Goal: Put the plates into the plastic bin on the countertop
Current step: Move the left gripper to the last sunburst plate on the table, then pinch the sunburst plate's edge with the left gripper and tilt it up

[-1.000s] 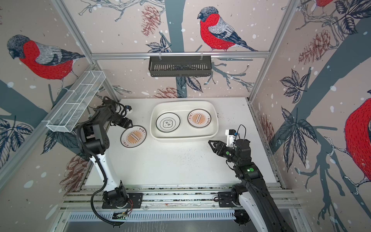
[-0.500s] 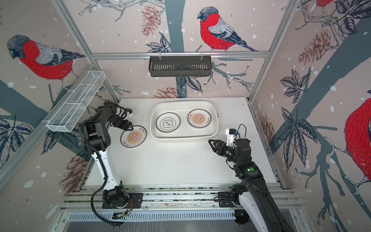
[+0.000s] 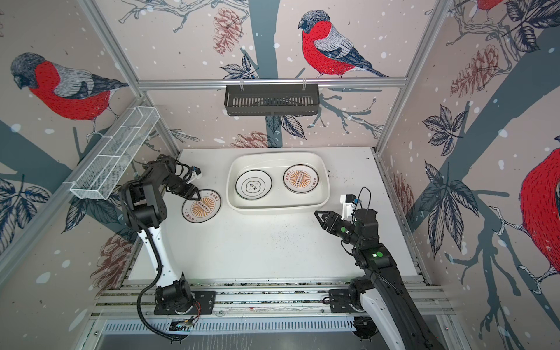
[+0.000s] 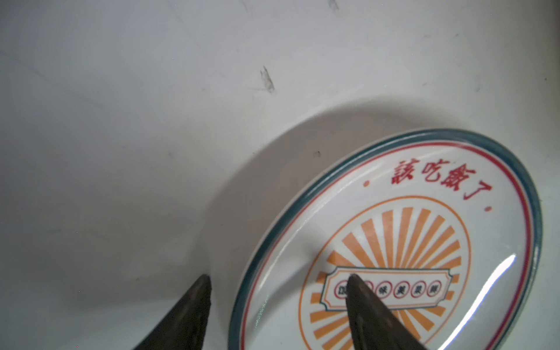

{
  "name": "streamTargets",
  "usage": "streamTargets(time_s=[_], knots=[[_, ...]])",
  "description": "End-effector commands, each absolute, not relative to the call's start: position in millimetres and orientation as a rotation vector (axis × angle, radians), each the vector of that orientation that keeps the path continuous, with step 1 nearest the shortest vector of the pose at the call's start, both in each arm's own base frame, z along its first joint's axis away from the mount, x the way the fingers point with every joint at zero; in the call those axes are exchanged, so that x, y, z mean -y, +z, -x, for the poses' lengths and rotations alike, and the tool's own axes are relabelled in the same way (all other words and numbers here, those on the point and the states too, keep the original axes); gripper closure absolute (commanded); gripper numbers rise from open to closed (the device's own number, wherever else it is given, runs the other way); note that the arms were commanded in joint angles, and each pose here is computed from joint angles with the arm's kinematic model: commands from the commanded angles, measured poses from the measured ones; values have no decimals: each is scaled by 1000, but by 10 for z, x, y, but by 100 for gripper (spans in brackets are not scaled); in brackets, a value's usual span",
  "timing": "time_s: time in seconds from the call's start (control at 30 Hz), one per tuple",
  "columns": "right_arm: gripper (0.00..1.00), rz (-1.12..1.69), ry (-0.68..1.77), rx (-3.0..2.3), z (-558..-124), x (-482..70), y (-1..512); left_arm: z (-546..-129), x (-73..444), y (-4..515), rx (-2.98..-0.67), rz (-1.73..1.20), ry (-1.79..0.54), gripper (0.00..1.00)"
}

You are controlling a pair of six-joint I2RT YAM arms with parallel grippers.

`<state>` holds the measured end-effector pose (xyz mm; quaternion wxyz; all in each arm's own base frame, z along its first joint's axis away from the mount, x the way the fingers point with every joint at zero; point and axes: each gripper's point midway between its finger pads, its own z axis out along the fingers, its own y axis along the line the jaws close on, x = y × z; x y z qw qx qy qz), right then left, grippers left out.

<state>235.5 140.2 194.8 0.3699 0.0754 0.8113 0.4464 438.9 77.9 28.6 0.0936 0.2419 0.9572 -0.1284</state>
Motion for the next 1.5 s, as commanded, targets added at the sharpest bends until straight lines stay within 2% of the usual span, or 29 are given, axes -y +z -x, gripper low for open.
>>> streamTargets(time_s=[0.0,0.5,1.33,1.47], knots=[[48,-183,1141,-2045,-2393,-1397,2040,-4225,-694,364,-2839,-774,-470,31],[48,-173,1169,-2035,-2400,-1429,2066,-3831,-569,347,-2852,-778,-618,34],[48,-195,1190,-2039,-2387,-1436,1965,-3627,-508,349,-2728,-431,-1038,50],[48,-200,1204,-2034,-2381,-1444,1945,-3593,-521,327,-2717,-414,-1049,51]])
